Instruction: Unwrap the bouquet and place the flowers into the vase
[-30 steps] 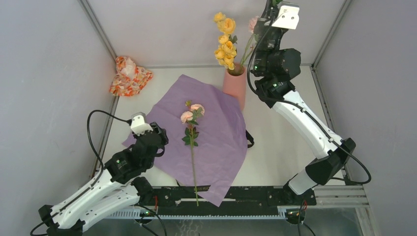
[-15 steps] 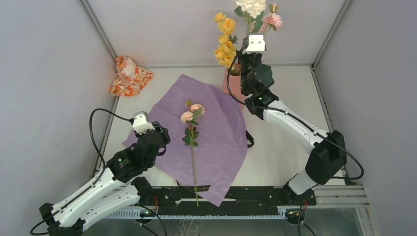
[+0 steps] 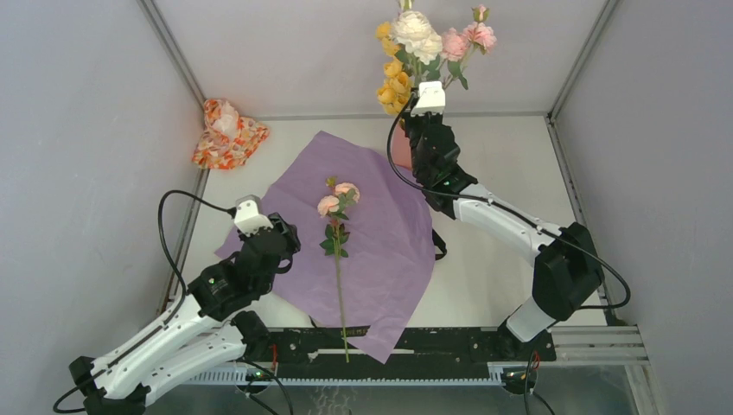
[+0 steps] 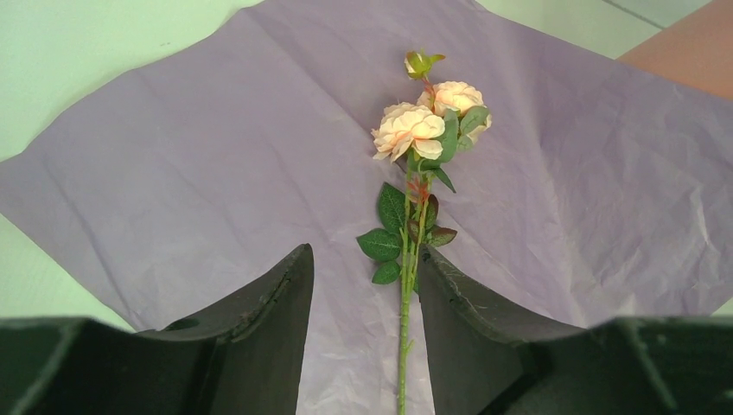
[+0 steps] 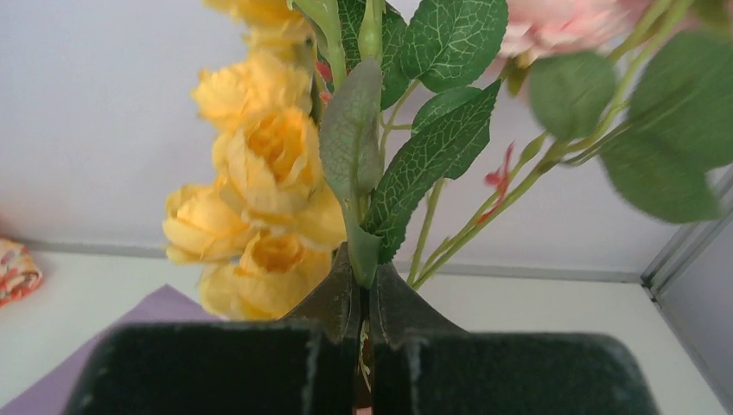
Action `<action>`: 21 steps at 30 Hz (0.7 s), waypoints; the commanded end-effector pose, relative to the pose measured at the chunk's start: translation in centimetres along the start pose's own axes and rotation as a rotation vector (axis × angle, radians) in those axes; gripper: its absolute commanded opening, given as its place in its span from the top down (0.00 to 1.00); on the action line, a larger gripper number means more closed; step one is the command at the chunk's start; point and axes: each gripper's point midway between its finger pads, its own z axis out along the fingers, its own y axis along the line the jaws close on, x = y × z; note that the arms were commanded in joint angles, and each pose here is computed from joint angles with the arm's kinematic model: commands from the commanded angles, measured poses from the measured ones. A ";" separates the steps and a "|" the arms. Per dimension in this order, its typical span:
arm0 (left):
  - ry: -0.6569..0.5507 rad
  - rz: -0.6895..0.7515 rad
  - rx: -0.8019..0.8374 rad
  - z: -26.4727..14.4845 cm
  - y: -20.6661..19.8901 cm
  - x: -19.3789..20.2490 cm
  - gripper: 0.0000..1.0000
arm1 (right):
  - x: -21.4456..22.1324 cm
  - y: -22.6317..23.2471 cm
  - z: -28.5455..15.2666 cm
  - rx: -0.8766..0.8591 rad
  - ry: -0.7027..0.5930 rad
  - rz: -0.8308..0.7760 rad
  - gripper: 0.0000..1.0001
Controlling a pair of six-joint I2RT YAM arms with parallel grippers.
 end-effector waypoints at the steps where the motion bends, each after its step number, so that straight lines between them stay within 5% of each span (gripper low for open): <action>1: -0.002 -0.032 0.018 0.3 -0.7 0.2 0.47 | 2.6 1.5 -0.8 -0.026 0.091 0.007 1.00; 5: 0.011 -0.030 0.012 0.5 -0.8 0.7 0.46 | 4.8 2.0 -1.7 -0.034 0.178 -0.002 0.94; 14: 0.042 -0.026 0.028 0.9 -1.5 1.5 0.46 | 6.8 1.8 -3.9 -0.035 0.249 -0.010 0.48; 21: 0.061 -0.015 0.022 1.1 -1.6 2.1 0.46 | 4.6 1.1 -4.6 -0.028 0.223 0.015 0.32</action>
